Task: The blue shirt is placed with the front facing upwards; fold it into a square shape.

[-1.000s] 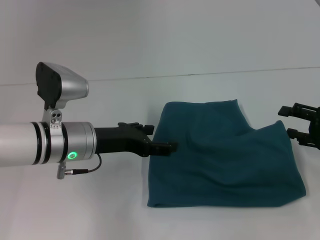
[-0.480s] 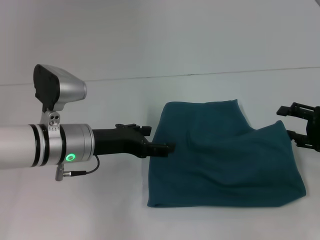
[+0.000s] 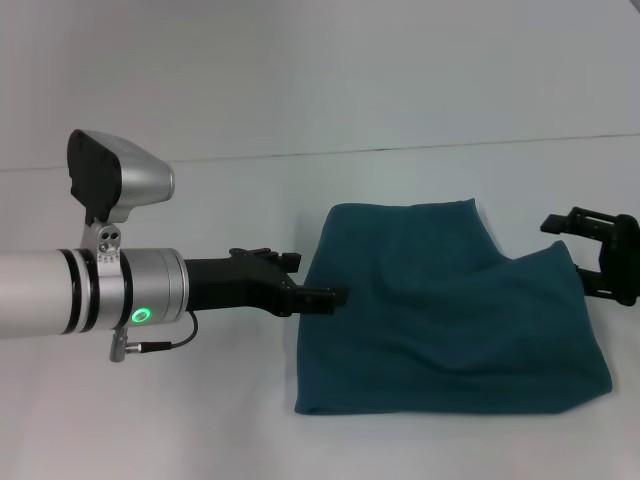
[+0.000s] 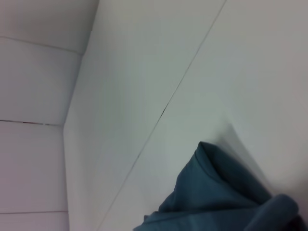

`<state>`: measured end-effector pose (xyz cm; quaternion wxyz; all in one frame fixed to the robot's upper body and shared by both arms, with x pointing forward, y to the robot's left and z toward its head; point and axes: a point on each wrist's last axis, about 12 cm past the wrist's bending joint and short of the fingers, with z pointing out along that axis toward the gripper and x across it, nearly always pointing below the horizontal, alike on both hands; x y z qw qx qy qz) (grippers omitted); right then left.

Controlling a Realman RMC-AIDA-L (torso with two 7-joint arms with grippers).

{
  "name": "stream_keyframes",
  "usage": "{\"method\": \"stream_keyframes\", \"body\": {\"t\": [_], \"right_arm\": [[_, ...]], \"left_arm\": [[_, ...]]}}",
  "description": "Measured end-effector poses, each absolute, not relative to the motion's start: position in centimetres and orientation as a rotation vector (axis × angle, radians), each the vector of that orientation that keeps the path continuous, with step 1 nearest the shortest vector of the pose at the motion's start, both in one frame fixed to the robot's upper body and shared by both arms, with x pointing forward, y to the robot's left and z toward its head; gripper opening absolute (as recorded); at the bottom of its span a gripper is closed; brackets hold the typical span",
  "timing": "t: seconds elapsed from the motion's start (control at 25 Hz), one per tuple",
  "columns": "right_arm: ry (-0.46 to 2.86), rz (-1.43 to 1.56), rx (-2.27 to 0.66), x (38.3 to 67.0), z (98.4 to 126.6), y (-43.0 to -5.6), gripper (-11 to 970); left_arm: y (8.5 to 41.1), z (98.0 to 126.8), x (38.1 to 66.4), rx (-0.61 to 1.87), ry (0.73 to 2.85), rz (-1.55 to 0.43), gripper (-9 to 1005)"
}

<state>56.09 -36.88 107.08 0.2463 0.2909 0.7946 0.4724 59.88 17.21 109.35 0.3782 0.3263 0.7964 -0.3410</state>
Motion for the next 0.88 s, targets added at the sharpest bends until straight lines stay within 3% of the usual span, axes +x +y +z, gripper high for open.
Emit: {"method": "stream_keyframes", "body": {"t": [0.48, 0.68, 0.88], "right_arm": [[2.192, 1.278, 0.789, 56.8, 106.6, -35.5, 815], [2.198, 1.281, 0.801, 57.0, 106.3, -34.9, 767], [2.183, 1.274, 0.794, 57.0, 106.1, -34.7, 611]], "left_arm": [[17.3, 109.4, 60.0, 0.83, 2.034, -0.861, 914], [17.4, 109.4, 60.1, 0.826, 2.032, -0.849, 914], [17.4, 109.4, 60.2, 0.829, 2.03, -0.844, 913]]}}
